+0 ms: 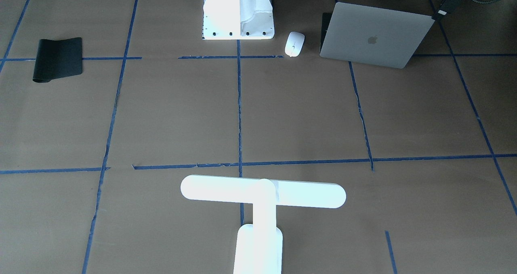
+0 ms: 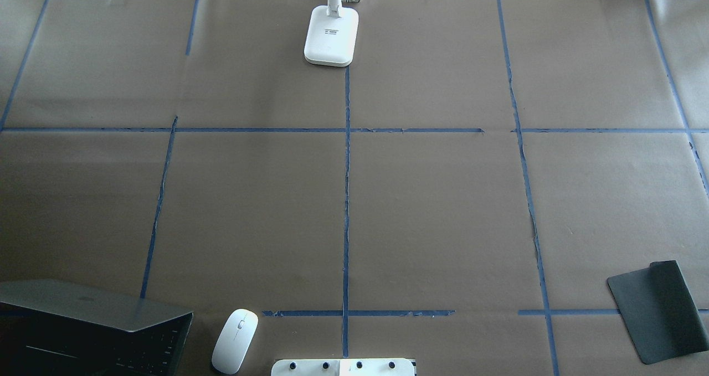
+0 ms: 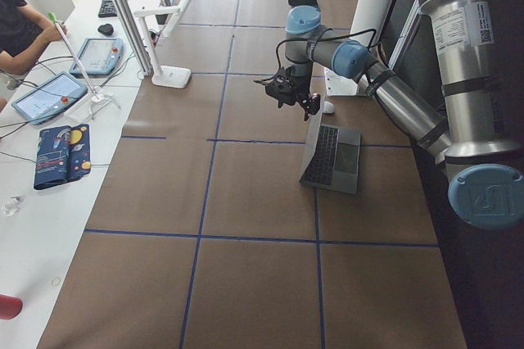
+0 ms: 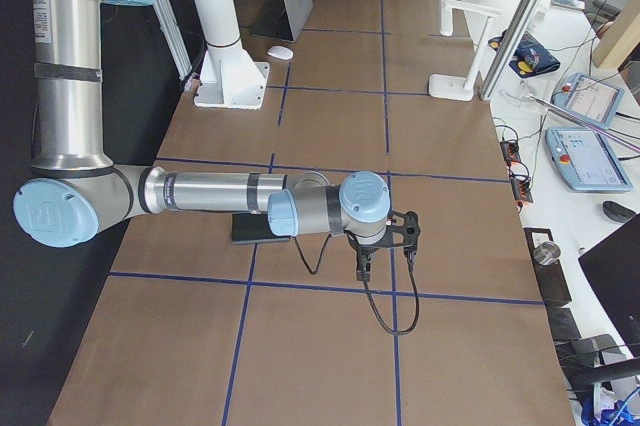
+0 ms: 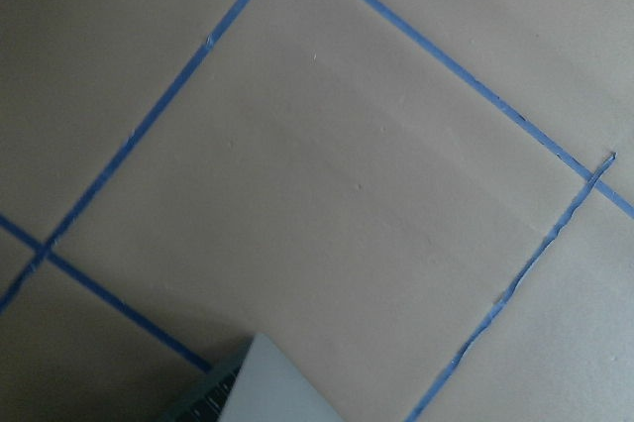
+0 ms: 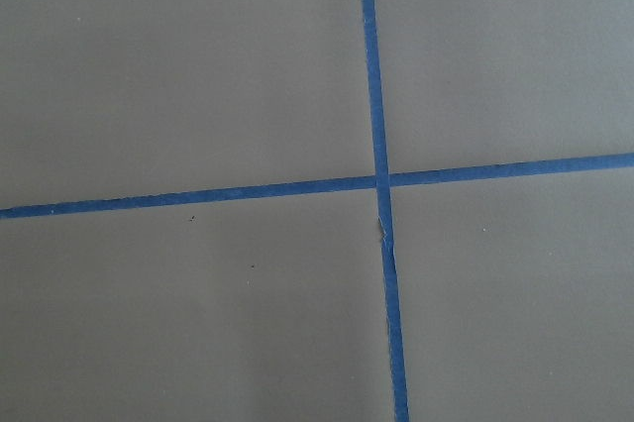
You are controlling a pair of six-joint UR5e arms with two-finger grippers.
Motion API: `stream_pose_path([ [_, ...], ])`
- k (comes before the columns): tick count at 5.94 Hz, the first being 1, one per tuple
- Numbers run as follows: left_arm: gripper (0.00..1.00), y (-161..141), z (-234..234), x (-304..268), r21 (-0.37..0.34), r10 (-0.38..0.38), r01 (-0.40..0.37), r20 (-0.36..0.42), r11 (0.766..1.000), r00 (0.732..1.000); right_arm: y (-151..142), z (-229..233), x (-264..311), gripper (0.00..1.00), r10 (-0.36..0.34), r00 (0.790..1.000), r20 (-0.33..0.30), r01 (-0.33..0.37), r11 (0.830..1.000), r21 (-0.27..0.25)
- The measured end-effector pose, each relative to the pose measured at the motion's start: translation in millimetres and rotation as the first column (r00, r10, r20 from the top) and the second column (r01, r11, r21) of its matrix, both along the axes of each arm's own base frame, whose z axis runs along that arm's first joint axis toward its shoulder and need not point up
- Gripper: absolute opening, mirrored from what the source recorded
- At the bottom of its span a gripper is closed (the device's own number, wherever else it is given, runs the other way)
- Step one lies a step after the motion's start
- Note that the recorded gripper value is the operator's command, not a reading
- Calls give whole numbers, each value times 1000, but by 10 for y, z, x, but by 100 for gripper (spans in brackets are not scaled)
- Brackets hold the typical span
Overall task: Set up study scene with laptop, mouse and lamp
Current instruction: 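Grasp the grey laptop lid edge with the left gripper and lift it open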
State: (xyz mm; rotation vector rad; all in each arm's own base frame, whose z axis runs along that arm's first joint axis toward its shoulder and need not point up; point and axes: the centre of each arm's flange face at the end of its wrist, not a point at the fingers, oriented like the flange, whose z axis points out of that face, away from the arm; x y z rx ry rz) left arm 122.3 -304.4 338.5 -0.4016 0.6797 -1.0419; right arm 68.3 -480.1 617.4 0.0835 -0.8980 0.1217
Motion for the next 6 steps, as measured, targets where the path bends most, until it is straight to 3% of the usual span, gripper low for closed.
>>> stream_pose_path([
  [3, 100, 437, -37, 920, -116, -148, 163, 132, 980, 980, -6, 49, -22, 100, 5, 1000, 4, -5, 1000, -21],
  [6, 100, 734, -20, 1294, -141, -170, 196, 175, 970, 970, -20, 54, -46, 100, 8, 1000, 3, -7, 1000, -30],
])
